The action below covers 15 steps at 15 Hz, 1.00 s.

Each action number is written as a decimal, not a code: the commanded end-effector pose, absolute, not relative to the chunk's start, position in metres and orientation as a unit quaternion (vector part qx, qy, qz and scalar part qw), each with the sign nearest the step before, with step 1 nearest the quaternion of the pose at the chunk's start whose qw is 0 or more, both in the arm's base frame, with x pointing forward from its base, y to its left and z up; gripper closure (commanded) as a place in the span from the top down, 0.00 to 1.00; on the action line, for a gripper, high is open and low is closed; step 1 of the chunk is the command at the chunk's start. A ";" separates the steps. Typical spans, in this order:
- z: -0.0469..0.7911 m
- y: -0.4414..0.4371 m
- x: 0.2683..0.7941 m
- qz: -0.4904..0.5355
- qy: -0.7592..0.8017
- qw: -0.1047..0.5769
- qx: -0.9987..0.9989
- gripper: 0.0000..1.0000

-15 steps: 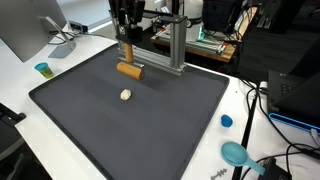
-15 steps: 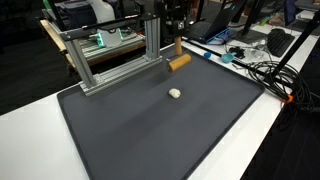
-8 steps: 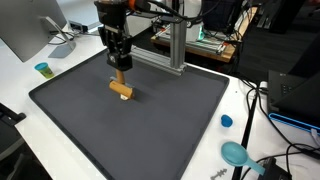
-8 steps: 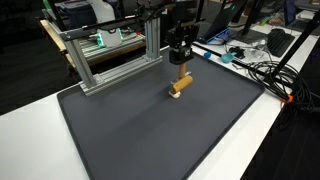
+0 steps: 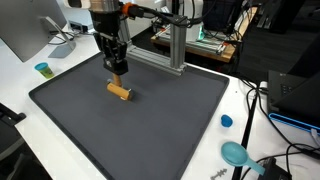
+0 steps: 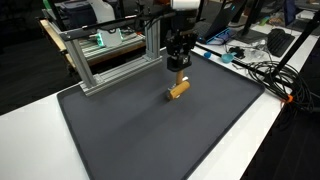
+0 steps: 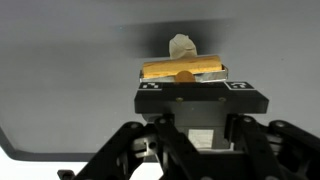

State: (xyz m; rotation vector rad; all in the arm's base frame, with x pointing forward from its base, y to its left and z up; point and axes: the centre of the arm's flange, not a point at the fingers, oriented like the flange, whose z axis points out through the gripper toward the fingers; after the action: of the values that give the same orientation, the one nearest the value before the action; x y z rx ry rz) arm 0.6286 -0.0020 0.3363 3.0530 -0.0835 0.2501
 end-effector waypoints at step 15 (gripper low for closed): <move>0.298 0.001 0.625 0.012 -0.017 0.056 0.998 0.22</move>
State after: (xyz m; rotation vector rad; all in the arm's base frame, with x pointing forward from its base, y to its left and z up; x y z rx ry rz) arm 0.6247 0.0045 0.3214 3.0514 -0.0511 0.1556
